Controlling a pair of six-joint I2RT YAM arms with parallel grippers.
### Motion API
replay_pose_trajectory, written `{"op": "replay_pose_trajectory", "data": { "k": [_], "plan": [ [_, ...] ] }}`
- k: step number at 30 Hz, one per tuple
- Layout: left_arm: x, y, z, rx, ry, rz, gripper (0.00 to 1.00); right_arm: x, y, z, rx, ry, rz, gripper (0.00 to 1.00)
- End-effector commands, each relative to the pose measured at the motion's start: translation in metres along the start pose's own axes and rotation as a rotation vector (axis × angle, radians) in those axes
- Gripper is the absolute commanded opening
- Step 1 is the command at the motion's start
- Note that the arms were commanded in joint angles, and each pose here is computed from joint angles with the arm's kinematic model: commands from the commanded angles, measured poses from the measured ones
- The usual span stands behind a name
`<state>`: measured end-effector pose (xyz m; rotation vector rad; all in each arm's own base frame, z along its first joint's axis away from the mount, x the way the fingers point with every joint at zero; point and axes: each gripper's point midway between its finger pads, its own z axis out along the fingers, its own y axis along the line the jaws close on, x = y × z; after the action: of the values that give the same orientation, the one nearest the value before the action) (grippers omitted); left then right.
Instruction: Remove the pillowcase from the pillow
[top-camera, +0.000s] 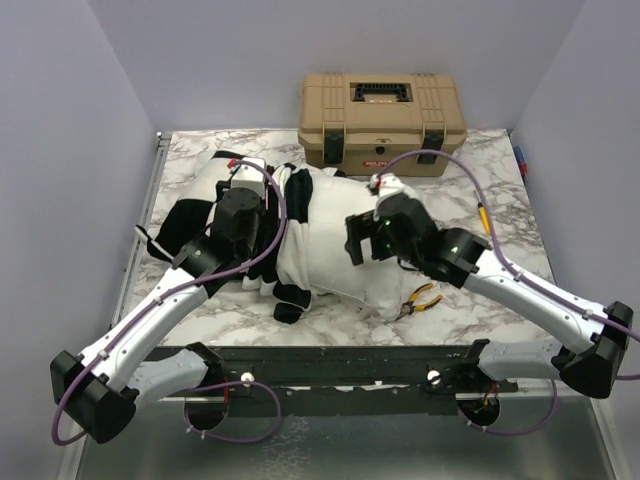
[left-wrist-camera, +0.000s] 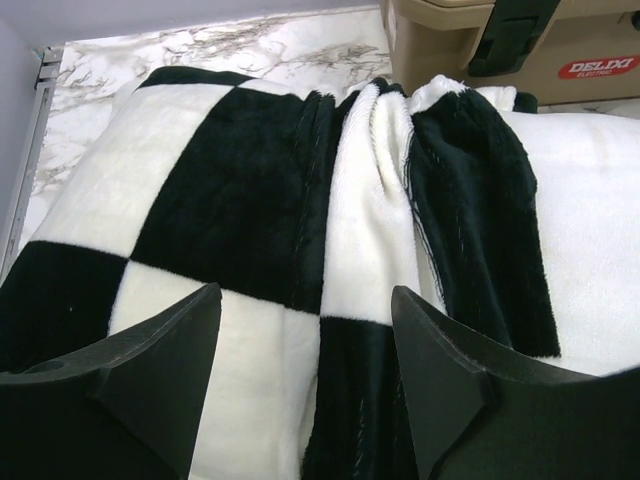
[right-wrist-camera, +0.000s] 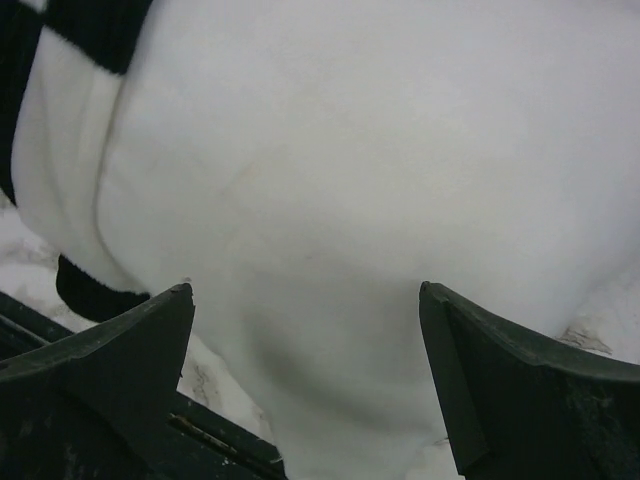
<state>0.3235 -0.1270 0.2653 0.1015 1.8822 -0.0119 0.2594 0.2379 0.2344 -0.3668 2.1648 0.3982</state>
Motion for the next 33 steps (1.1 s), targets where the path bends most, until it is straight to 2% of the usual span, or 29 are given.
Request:
{"op": "replay_pose_trajectory", "data": {
  "k": [1, 5, 11, 16, 21, 33],
  "plan": [
    [0.004, 0.010, -0.017, 0.006, -0.030, -0.039, 0.70, 0.025, 0.023, 0.001, 0.097, 0.037, -0.193, 1.00],
    [0.004, 0.019, -0.029, -0.008, -0.057, -0.074, 0.73, 0.047, 0.057, 0.002, 0.146, 0.087, -0.370, 1.00],
    [0.016, 0.028, -0.034, -0.027, -0.028, -0.093, 0.74, 0.080, 0.073, 0.017, 0.209, 0.190, -0.489, 1.00],
    [0.031, 0.034, -0.032, -0.026, 0.015, -0.127, 0.74, 0.091, 0.083, 0.031, 0.233, 0.224, -0.514, 1.00],
    [0.037, 0.030, -0.022, 0.036, 0.067, -0.178, 0.74, 0.089, 0.077, 0.036, 0.268, 0.185, -0.522, 1.00],
    [0.076, -0.025, -0.017, 0.295, 0.241, -0.163, 0.74, 0.102, 0.049, 0.041, 0.310, 0.160, -0.445, 0.98]
  ]
}}
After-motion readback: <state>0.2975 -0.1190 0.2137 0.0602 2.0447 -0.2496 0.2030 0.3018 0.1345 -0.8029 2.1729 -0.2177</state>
